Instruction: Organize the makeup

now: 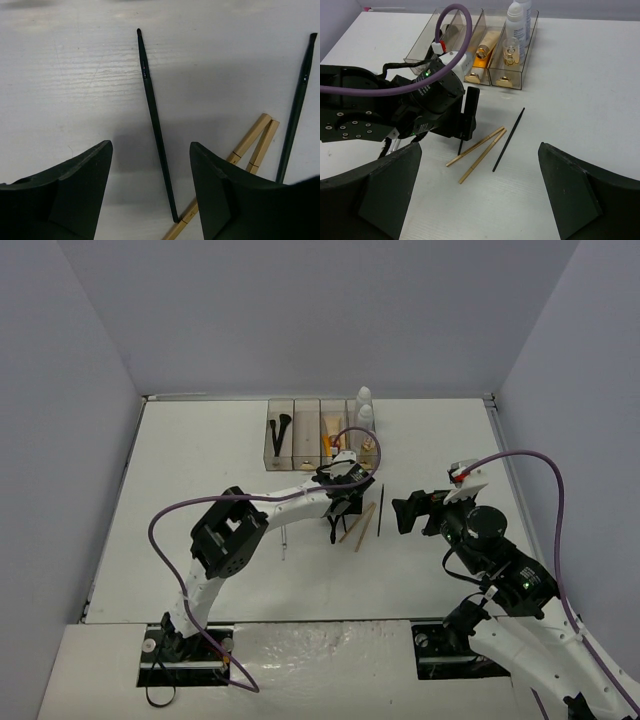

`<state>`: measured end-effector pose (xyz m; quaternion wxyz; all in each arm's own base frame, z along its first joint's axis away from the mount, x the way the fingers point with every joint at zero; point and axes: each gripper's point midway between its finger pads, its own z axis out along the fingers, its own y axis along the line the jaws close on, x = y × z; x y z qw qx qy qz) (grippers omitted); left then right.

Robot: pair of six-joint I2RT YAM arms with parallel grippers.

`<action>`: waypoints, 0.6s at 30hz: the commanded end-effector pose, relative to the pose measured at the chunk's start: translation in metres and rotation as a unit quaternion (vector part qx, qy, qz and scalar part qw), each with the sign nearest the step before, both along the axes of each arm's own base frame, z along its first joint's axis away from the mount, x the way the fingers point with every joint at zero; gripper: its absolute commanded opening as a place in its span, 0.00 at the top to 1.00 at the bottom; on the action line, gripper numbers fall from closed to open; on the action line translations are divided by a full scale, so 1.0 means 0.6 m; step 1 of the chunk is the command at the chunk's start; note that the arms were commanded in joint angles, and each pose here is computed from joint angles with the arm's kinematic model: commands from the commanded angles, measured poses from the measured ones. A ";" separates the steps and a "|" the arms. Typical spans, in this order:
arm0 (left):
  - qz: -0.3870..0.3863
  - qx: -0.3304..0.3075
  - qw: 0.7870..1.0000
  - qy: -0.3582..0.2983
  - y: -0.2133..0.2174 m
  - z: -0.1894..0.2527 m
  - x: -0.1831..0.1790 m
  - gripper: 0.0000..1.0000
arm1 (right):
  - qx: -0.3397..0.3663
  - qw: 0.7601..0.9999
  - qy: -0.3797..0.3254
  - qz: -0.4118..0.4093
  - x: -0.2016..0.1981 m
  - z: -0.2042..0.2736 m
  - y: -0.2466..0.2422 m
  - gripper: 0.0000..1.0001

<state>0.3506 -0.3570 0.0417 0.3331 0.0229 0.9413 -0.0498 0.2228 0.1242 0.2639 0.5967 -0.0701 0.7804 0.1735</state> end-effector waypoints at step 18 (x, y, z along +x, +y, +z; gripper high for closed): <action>-0.003 0.051 0.999 0.000 0.072 0.015 -0.033 1.00 | 0.012 1.000 -0.016 -0.011 0.008 0.013 0.003 0.00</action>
